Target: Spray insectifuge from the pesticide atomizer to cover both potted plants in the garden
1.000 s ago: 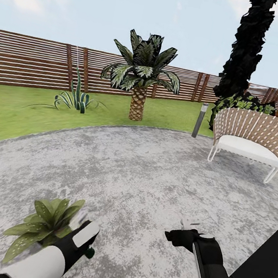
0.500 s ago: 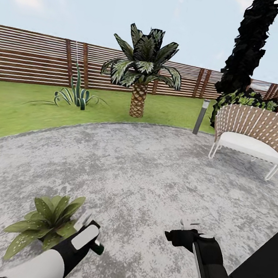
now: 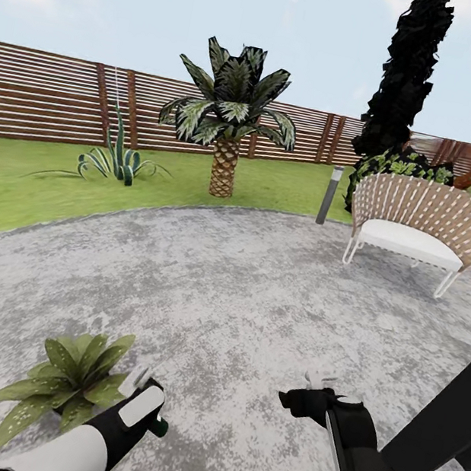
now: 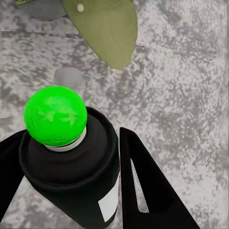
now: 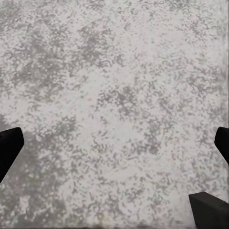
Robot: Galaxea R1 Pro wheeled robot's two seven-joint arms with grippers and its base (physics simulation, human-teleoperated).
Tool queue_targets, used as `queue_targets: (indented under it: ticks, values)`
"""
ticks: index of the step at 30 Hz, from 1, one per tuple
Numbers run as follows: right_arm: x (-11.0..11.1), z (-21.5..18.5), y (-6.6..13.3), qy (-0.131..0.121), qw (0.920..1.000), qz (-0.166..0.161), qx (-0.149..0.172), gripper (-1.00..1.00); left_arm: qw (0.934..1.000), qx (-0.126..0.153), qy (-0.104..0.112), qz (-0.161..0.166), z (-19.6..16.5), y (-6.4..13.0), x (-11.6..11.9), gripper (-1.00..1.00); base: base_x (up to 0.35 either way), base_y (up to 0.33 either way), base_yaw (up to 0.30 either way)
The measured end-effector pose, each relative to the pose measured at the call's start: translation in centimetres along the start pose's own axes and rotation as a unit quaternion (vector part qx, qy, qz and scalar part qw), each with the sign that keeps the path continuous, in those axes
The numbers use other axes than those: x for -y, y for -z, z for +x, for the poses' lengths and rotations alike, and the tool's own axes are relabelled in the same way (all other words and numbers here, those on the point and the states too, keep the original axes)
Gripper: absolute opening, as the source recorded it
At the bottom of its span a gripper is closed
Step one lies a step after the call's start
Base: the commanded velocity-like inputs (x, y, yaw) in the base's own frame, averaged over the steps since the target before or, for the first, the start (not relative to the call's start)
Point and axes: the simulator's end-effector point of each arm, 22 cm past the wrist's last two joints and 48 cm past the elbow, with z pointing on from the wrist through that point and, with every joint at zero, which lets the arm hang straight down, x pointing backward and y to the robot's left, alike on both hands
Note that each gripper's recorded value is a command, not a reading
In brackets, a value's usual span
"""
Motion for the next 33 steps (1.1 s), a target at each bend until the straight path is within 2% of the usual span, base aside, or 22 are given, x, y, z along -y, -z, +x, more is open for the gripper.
queue_targets:
  ticks: [2,5,9,14,19,20,22,28,30,33]
  values:
    - [0.0,0.0,0.0,0.0,1.0,0.0,0.0,1.0,0.9997,0.022,0.014,-0.007,-0.8,-0.2,-0.6,-1.0,0.0,0.0,-0.29]
    - [0.0,0.0,0.0,0.0,1.0,0.0,0.0,1.0,0.999,0.036,0.019,-0.016,-1.4,-0.5,-1.7,-1.0,0.0,0.0,-0.291]
    - [0.0,0.0,0.0,0.0,1.0,0.0,0.0,1.0,0.9992,0.038,0.01,-0.002,-1.4,-1.1,-2.0,-1.0,0.0,0.0,-0.287]
    - [0.0,0.0,0.0,0.0,1.0,0.0,0.0,1.0,0.999,0.044,0.006,0.0,-2.1,-1.5,-2.4,-1.0,0.0,0.0,-0.035]
    - [0.0,0.0,0.0,0.0,1.0,0.0,0.0,1.0,0.9983,0.054,0.012,-0.018,-4.1,-2.2,-4.0,-1.0,0.0,0.0,-0.001]
    - [0.0,0.0,0.0,0.0,1.0,0.0,0.0,1.0,0.9977,0.055,0.014,-0.038,-4.5,-2.3,-5.0,-1.0,0.0,0.0,0.0]
    - [0.0,0.0,0.0,0.0,1.0,0.0,0.0,1.0,0.9973,0.056,0.014,-0.045,-4.8,-2.4,-5.4,-1.0,0.0,0.0,0.0]
    - [-0.1,0.0,0.0,0.001,1.0,0.0,0.0,1.0,0.9969,0.057,0.023,-0.048,-5.0,-2.4,-5.5,-1.0,0.0,0.0,0.0]
    - [-0.7,-0.1,-0.1,0.01,0.9999,-0.005,0.0,1.0,0.9965,0.058,0.03,-0.053,-5.2,-2.3,-5.5,-1.0,0.0,0.0,0.0]
    - [-1.0,-0.1,-0.1,0.014,0.9999,-0.006,0.0,1.0,0.9962,0.062,0.039,-0.048,-6.0,-1.8,-4.3,-1.0,0.0,0.0,0.0]
